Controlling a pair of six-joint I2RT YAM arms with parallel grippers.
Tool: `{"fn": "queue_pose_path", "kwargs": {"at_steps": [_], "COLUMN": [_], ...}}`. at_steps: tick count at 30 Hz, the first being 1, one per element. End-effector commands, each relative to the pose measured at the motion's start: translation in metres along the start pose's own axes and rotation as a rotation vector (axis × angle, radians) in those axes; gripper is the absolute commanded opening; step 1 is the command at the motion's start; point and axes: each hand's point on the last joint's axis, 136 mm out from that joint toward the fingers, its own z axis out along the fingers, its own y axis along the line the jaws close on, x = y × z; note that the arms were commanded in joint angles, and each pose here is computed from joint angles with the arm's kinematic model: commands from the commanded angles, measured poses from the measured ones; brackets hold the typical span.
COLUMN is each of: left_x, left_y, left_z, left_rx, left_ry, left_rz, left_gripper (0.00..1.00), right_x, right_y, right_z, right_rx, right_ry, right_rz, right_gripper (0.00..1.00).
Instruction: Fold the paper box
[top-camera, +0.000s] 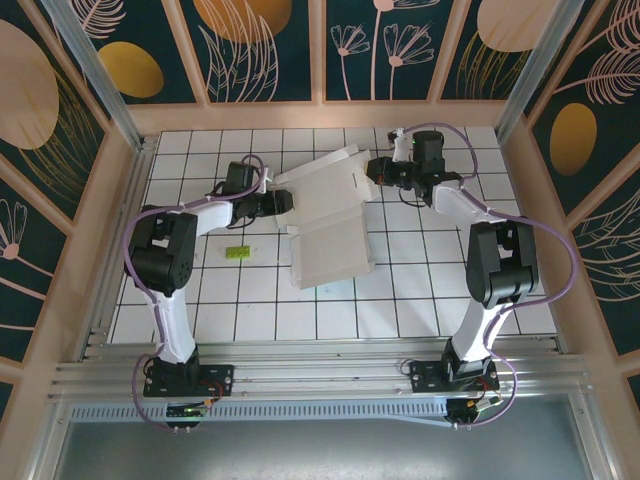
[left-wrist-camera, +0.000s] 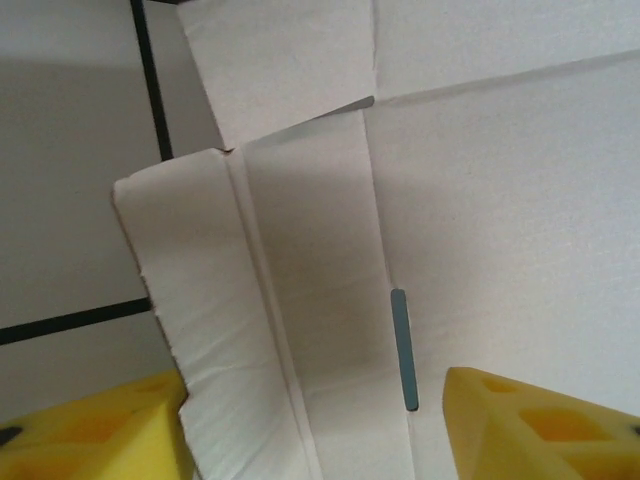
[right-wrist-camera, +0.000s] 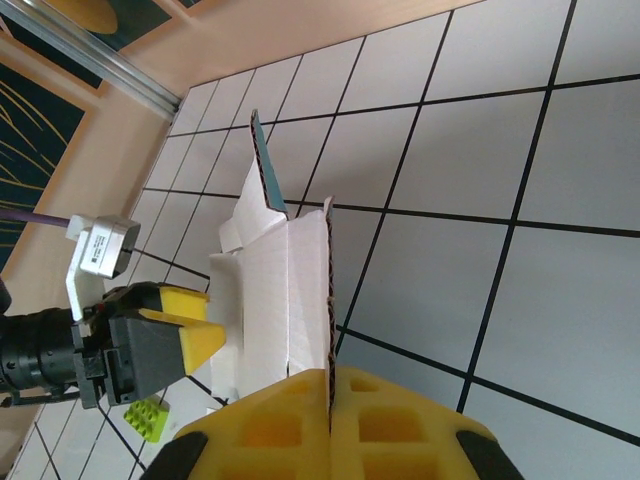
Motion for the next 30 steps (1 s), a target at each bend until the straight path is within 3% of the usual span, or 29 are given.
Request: {"fn": "queue_pose_path", "kwargs": {"at_steps": [1,9,10,13,16,19,23,27,30], "left_x": [-0.008,-0.019,-0.023,-0.039,-0.050,-0.056,-0.059,-0.055,-0.050], "left_y": [-0.008,-0.011,-0.012,-0.013,-0.017,-0.028,-0.045,-0.058,-0.063], "left_z": [0.005,-0.006,-0.008,-0.016,-0.019,-0.023,-0.044,-0.060,-0.063], "left_rx": [0.064,0.045,0.039,0.001,-0.011,0.031,0.076,0.106,0.127], "left_ry": [-0.017,-0.066,-0.076,-0.126,-0.157,-0.195,-0.315,-0.378,-0.386], "left_rz": [0.052,0.109,0.127,0.204,0.279,0.366,0.514,0.643,0.700], "left_gripper": [0.56,0.19,0.15,0.00,0.00,0.00,0.00,0.00,0.00], "right_x": [-0.006,0.001,0.000,-0.010,-0.029,-0.048,-0.052,-0.002,0.014], "right_y": [0.009,-0.003,-0.006,-0.015,-0.018,-0.019,0.005,0.035,0.031], "right_z": [-0.003,-0.002,-0.003,-0.016,-0.038,-0.064,-0.076,-0.055,-0.033], "right_rx": [-0.026,0.049,0.072,0.177,0.281,0.389,0.394,0.179,0.123], "right_ry": [-0.029,-0.034,-0.039,-0.069,-0.130,-0.201,-0.227,-0.065,0.072], "right_rz": [-0.007,-0.013,-0.018,-0.075,-0.188,-0.316,-0.639,-1.085,-1.255], "right_gripper": [0.00,0.00,0.03,0.25,0.35,0.55,0.77,0.84,0.83]}}
